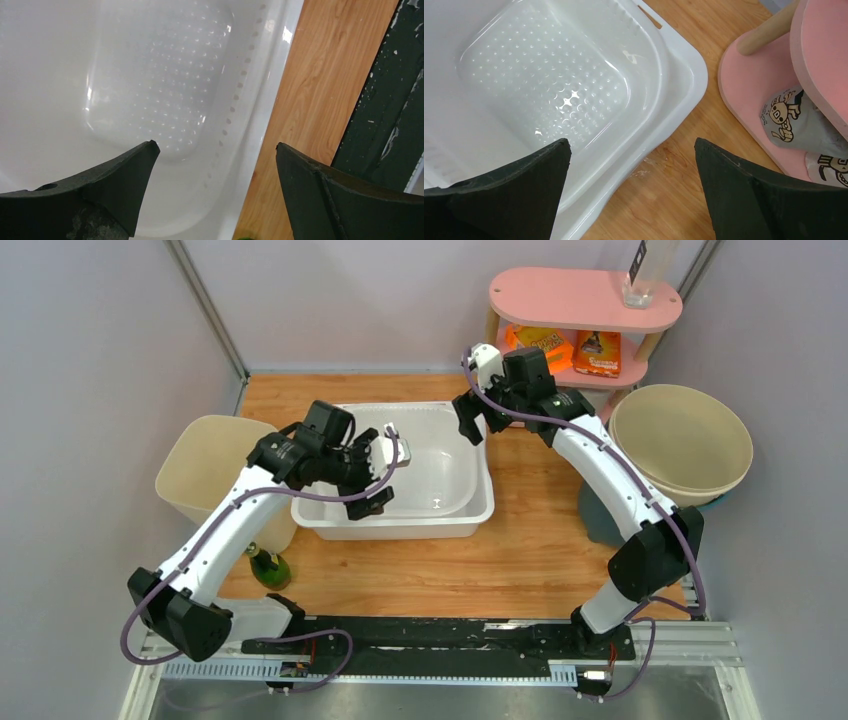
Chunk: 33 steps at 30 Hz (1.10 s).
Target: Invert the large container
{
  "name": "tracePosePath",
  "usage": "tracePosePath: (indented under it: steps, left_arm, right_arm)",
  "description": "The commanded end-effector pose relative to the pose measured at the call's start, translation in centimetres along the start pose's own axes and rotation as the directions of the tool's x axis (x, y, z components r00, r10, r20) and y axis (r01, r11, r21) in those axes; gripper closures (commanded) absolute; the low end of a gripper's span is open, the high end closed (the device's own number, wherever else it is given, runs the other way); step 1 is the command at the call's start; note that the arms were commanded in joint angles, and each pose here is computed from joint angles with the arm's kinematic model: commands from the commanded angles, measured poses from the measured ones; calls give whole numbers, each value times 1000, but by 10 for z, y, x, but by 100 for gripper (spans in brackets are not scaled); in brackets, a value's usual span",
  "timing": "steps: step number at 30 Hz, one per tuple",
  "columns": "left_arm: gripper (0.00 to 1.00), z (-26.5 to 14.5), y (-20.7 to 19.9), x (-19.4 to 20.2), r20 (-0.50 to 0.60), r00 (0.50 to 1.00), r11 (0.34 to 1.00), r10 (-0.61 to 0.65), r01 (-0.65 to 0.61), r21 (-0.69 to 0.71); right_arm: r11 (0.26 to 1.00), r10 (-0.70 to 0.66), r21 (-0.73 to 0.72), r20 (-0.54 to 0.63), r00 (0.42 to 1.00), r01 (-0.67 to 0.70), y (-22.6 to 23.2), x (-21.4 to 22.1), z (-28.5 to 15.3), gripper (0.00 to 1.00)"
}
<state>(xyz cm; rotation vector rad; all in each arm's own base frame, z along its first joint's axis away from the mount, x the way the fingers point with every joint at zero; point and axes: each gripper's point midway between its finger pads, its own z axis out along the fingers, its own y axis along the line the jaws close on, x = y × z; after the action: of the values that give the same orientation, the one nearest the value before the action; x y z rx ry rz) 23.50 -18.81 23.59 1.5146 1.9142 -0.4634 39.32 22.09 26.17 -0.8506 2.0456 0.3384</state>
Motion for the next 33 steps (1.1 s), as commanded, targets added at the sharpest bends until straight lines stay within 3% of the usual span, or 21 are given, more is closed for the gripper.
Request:
tracePosePath:
  steps: [1, 11, 22, 33]
  left_arm:
    - [0, 19, -2, 3, 11, 999, 999, 46, -46, 2]
    - [0, 58, -16, -9, -13, 989, 989, 150, -150, -6]
    - [0, 98, -10, -18, 21, 977, 974, 214, -211, -87]
    - [0, 99, 67, -3, -84, 974, 915, 211, -227, -333]
  right_arm:
    - [999, -15, -42, 74, 997, 18, 12, -19, -18, 0]
    - [977, -138, -144, 135, 981, 157, 39, -13, -62, 0]
    - [972, -58, -230, -7, 998, 55, 53, 29, -41, 3]
    - [979, 75, -190, -24, 997, -79, 40, 12, 2, 6]
